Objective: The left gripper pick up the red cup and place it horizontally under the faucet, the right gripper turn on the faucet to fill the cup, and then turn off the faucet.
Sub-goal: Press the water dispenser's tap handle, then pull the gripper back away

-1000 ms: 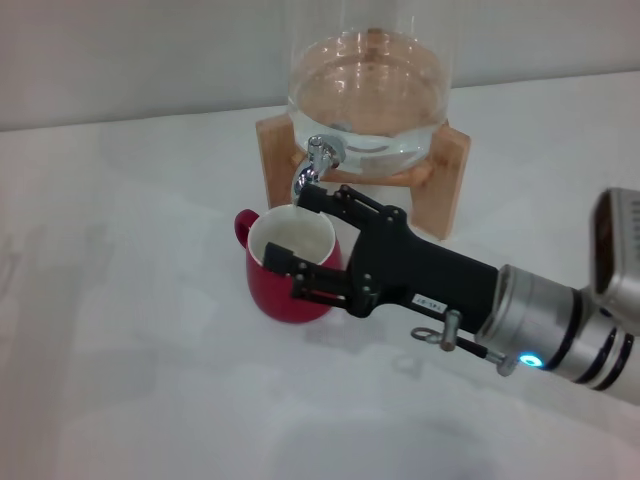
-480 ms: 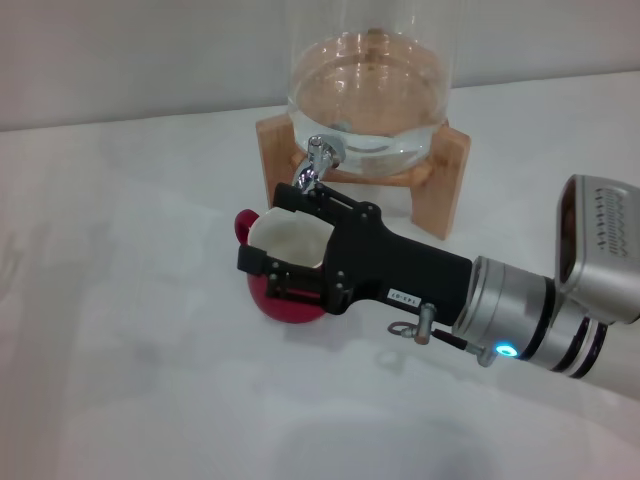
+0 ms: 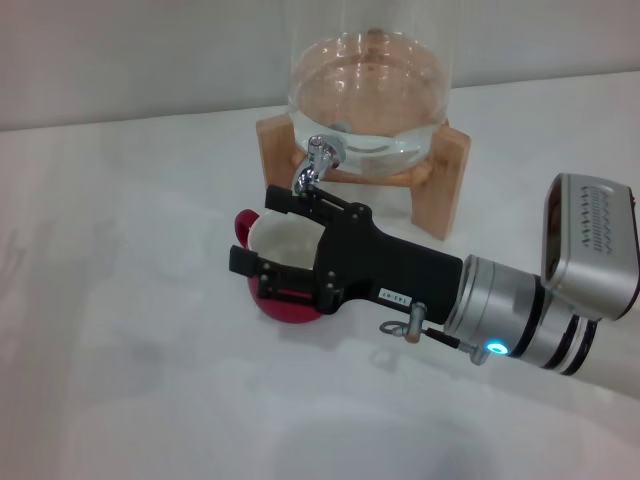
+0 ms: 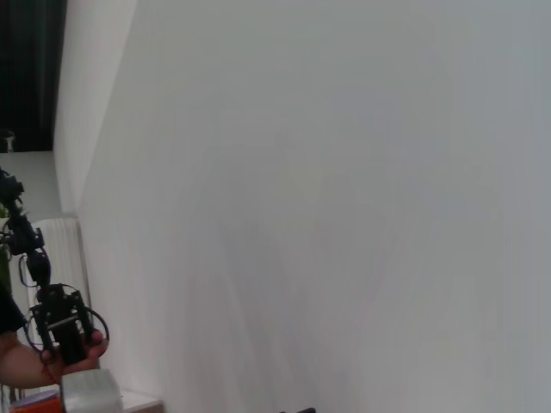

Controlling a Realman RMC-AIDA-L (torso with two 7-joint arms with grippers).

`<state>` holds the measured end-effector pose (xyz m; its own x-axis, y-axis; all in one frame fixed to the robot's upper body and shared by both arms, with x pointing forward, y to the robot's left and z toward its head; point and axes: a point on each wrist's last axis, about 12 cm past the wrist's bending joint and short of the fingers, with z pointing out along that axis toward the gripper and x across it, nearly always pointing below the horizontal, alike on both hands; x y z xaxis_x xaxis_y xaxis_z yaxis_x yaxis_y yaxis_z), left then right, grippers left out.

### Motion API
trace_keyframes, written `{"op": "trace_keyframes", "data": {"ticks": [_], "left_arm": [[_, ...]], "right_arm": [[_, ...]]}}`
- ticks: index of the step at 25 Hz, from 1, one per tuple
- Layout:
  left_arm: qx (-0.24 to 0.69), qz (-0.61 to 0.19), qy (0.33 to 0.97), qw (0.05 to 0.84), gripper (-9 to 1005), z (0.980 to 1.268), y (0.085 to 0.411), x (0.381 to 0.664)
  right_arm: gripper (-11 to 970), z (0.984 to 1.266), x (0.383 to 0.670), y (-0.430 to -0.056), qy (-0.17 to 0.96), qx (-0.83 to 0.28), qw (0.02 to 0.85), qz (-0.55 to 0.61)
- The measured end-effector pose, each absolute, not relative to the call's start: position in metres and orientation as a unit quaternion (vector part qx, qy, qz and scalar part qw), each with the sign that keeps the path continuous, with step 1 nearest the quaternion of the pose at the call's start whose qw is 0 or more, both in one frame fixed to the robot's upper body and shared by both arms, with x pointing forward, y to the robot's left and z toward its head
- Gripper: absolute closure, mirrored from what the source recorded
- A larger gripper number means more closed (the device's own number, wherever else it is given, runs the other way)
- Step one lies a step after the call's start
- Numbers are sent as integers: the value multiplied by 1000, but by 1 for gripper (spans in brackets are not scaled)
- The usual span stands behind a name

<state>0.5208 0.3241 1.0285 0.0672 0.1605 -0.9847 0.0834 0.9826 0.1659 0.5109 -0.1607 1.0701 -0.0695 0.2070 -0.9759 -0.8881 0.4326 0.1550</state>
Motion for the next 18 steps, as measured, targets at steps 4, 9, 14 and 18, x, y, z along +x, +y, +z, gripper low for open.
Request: {"op": "trace_keyframes", "data": {"ticks": [4, 9, 14, 18], "left_arm": [[90, 27, 682, 726, 106, 1029, 324, 521], [90, 27, 682, 726, 106, 1029, 325, 521], [90, 27, 682, 726, 106, 1029, 325, 521], [90, 27, 682, 726, 106, 1029, 325, 521]], "right_arm": [[91, 1070, 513, -164, 584, -287, 619, 440], [91, 1070, 514, -168, 586, -281, 624, 435], [91, 1070, 515, -171, 588, -278, 626, 430], [91, 1069, 516, -172, 590, -277, 626, 428]]}}
